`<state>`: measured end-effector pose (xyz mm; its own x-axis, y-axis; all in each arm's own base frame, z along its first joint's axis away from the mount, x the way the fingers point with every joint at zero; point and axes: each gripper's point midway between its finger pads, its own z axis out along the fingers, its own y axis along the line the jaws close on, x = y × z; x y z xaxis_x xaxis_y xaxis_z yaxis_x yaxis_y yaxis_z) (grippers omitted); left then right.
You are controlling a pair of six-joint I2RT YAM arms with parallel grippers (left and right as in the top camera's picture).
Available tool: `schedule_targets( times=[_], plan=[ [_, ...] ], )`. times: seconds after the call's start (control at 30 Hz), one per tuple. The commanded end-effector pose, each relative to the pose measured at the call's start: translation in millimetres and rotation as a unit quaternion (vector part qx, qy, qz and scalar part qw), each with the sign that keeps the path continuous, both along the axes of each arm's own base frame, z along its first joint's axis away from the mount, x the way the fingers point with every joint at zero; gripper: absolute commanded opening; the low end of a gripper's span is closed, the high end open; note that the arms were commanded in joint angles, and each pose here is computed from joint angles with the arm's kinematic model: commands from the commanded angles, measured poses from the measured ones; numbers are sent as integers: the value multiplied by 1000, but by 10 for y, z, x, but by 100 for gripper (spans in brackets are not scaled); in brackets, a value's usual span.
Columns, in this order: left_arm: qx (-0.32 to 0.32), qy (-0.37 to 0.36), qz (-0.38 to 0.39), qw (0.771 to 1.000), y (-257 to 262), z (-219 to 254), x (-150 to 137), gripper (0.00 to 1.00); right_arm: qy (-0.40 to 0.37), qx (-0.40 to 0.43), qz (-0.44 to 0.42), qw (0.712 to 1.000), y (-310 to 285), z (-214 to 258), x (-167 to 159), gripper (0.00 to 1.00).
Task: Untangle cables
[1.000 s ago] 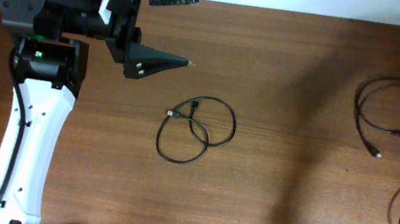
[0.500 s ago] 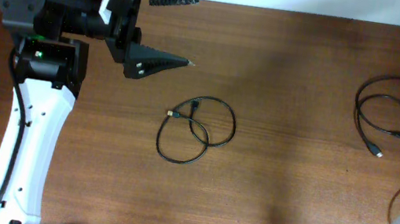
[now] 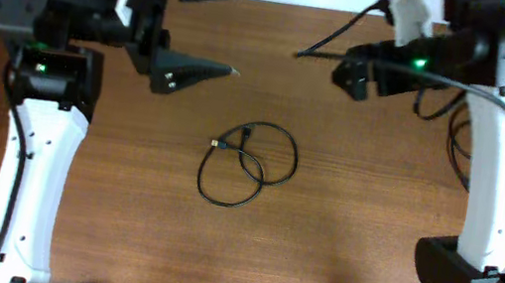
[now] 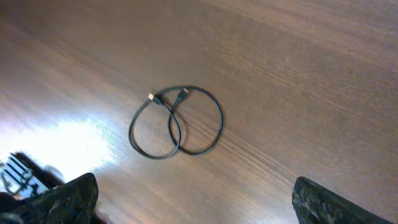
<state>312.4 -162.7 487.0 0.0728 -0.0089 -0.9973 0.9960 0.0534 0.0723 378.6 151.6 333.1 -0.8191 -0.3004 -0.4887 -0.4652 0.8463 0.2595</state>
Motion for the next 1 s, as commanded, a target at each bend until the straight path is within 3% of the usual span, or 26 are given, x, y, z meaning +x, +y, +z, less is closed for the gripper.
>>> schedule_targets(
  times=[0.0, 0.03, 0.07, 0.1, 0.2, 0.23, 0.37, 0.47, 0.57, 0.73, 0.97],
  plan=[
    [-44, 103, 149, 982, 514, -118, 597, 99, 0, -27, 14, 1000, 182, -49, -86, 99],
    [-59, 153, 201, 966, 695, -212, 772, 99, 0, -27, 20, 999, 220, -49, -103, 99],
    [-78, 259, 321, 908, 1116, -554, 1095, 99, 1, -26, 30, 999, 310, -49, -147, 99],
    [-70, 269, 354, 893, 1231, -682, 1155, 99, 0, -27, 36, 999, 348, -50, -166, 99],
    [48, 172, 374, 910, 1272, -1085, 1095, 99, 2, -28, 46, 999, 421, -67, -196, 99],
    [79, 169, 393, 901, 1329, -1234, 1099, 99, 6, -31, 48, 998, 441, -103, -193, 99],
    [160, 229, 530, 800, 1833, -1708, 1183, 99, 51, -52, 58, 996, 518, -430, -202, 99],
    [228, 186, 520, 802, 1868, -1832, 1119, 99, 82, -63, 66, 992, 597, -725, -195, 99],
    [274, 191, 560, 758, 2027, -1965, 1108, 99, 106, -72, 79, 989, 761, -1074, -219, 99],
    [282, 198, 553, 759, 1961, -2009, 1080, 99, 131, -134, 127, 974, 1051, -1909, -451, 99],
    [282, 198, 553, 759, 1961, -2009, 1080, 99, 127, -167, 146, 967, 1145, -2589, -584, 99]
  ],
)
